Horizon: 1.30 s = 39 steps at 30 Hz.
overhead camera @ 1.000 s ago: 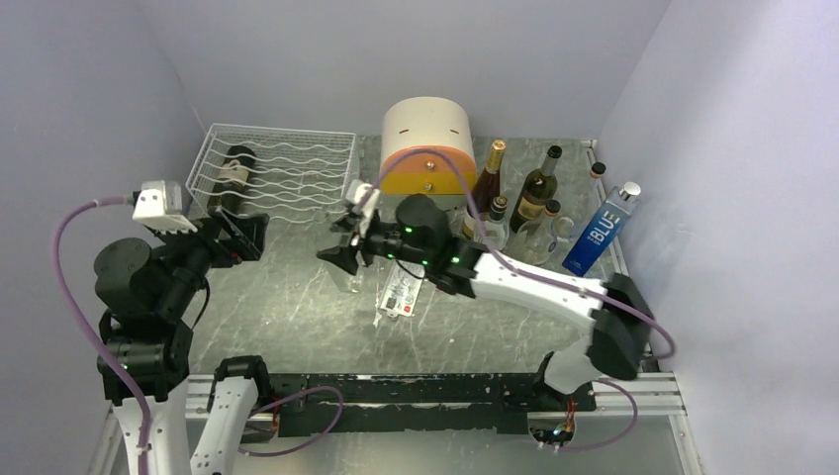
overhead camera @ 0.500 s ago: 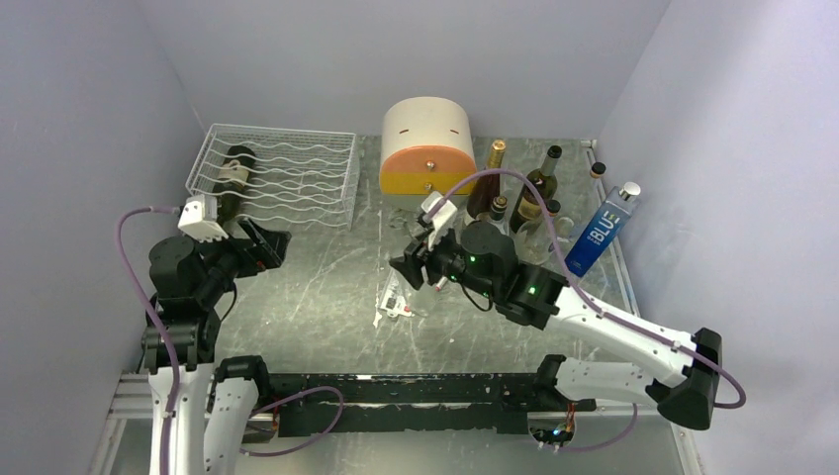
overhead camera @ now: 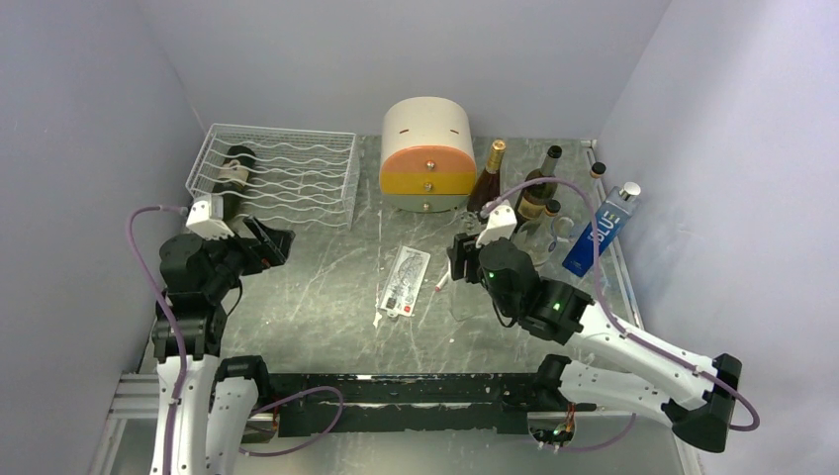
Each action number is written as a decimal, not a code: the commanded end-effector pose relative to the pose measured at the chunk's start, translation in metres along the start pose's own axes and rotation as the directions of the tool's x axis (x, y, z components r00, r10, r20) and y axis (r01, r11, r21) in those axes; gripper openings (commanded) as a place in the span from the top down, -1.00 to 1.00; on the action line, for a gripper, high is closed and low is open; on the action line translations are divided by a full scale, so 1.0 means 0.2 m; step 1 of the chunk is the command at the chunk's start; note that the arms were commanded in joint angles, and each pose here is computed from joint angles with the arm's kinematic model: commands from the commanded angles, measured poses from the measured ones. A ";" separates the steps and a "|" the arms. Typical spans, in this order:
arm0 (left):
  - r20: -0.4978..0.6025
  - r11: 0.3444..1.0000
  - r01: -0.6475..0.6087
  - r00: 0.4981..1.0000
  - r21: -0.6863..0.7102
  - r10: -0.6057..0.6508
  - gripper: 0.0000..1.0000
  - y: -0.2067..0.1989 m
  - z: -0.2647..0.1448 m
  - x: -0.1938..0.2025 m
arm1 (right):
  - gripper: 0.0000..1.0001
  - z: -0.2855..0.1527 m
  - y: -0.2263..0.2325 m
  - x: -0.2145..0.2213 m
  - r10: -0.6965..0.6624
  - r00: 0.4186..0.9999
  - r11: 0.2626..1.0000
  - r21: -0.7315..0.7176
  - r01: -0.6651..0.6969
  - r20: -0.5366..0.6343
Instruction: Take the wine bottle off the wine rack
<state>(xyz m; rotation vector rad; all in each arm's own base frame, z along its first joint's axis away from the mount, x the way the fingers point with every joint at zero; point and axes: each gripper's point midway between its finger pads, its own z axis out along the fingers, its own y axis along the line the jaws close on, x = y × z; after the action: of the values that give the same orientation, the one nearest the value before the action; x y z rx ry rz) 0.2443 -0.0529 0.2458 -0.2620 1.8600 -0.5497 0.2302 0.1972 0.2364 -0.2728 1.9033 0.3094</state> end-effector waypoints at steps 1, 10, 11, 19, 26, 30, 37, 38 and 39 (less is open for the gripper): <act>0.058 0.999 -0.034 0.998 0.025 0.032 -1.00 -0.03 -0.01 -0.05 | 1.00 0.04 -0.16 -0.03 0.078 0.991 0.979 0.179 -0.096 0.107; 0.098 0.998 -0.050 0.994 0.037 0.046 -1.00 -0.05 -0.04 -0.07 | 1.00 0.06 -0.36 0.09 0.119 0.978 0.914 0.366 -0.176 0.174; 0.098 0.998 -0.049 0.994 0.039 0.045 -1.00 -0.05 -0.04 -0.07 | 1.00 0.06 -0.38 0.10 0.130 0.974 0.904 0.383 -0.192 0.183; 0.089 0.997 -0.050 0.995 0.054 0.045 -0.99 -0.05 -0.03 -0.06 | 1.00 0.04 -0.53 0.20 0.128 0.958 0.810 0.530 -0.251 0.257; 0.096 0.996 -0.056 0.994 0.063 0.050 -0.98 -0.06 -0.03 -0.07 | 1.00 0.07 -0.52 0.23 0.076 0.959 0.834 0.509 -0.211 0.273; 0.104 0.996 -0.061 0.993 0.069 0.053 -0.99 -0.07 -0.04 -0.07 | 0.70 0.08 -0.50 0.26 0.072 0.967 0.857 0.480 -0.186 0.245; 0.100 0.995 -0.062 0.994 0.075 0.054 -0.98 -0.07 -0.03 -0.07 | 0.63 0.06 -0.48 0.27 0.103 0.973 0.872 0.451 -0.188 0.207; 0.101 0.995 -0.063 0.993 0.076 0.055 -0.98 -0.07 -0.03 -0.07 | 0.63 0.06 -0.47 0.27 0.109 0.974 0.877 0.443 -0.188 0.197; 0.102 0.995 -0.063 0.993 0.077 0.055 -0.98 -0.08 -0.04 -0.07 | 0.62 0.06 -0.46 0.27 0.117 0.976 0.881 0.435 -0.188 0.186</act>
<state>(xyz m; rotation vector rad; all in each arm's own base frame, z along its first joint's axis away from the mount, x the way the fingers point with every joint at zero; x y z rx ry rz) 0.2398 -0.0534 0.2574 -0.2306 1.7812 -0.5468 0.2570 0.1069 0.1751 0.2148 1.7393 -0.0629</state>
